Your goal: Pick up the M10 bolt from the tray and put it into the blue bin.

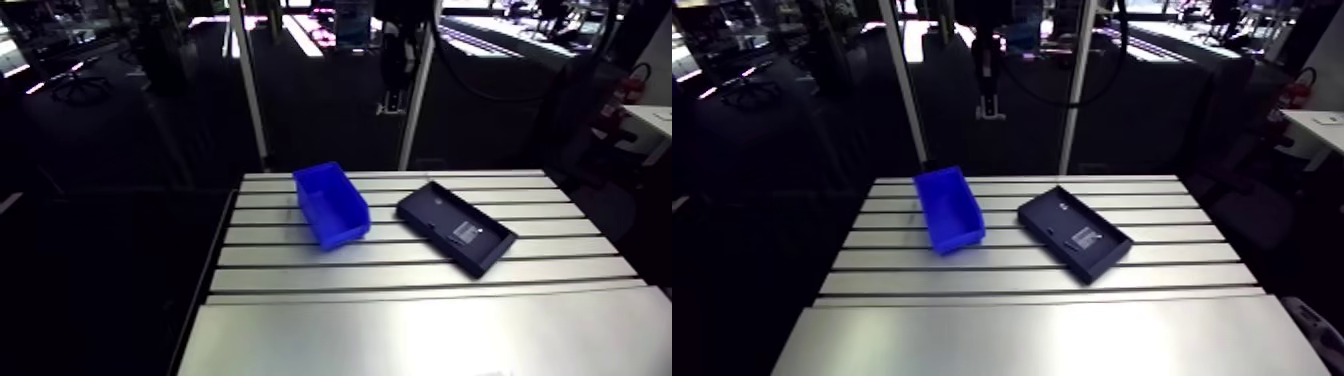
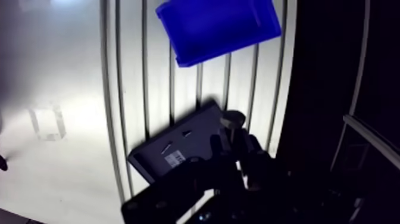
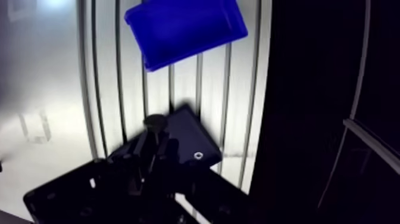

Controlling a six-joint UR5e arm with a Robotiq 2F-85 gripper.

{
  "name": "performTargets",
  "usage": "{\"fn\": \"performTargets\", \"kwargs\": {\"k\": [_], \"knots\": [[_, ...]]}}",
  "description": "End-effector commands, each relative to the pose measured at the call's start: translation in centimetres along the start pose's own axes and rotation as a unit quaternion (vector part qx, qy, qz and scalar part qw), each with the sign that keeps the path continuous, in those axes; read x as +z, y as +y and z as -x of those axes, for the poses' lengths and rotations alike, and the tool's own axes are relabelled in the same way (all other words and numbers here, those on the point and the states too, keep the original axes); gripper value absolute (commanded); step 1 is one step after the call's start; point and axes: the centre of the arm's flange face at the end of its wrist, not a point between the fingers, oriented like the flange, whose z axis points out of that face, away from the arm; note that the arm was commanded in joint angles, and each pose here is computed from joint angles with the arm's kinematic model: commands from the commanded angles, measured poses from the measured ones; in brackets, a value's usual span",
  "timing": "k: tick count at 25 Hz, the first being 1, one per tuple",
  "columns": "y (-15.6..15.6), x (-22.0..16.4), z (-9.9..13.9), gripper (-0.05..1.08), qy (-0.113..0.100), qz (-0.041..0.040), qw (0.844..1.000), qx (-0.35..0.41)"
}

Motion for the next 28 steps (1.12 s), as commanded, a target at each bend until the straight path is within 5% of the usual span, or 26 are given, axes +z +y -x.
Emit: {"fn": "performTargets", "kwargs": {"k": [1, 11, 18, 23, 28], "knots": [[-0.4, 0.7, -3.0, 1.08, 0.000, 0.0197, 0.998, -0.052], [-0.7, 2.1, -4.5, 1.08, 0.025, 0.0106, 0.996, -0.084], [-0.1, 4.8, -4.8, 1.08, 0.032, -0.0115, 0.995, -0.095], [0.3, 6.6, -5.4, 1.08, 0.043, 0.0046, 0.994, -0.099], [0.3, 8.1, -6.4, 1.08, 0.044, -0.0077, 0.993, -0.108]]}}
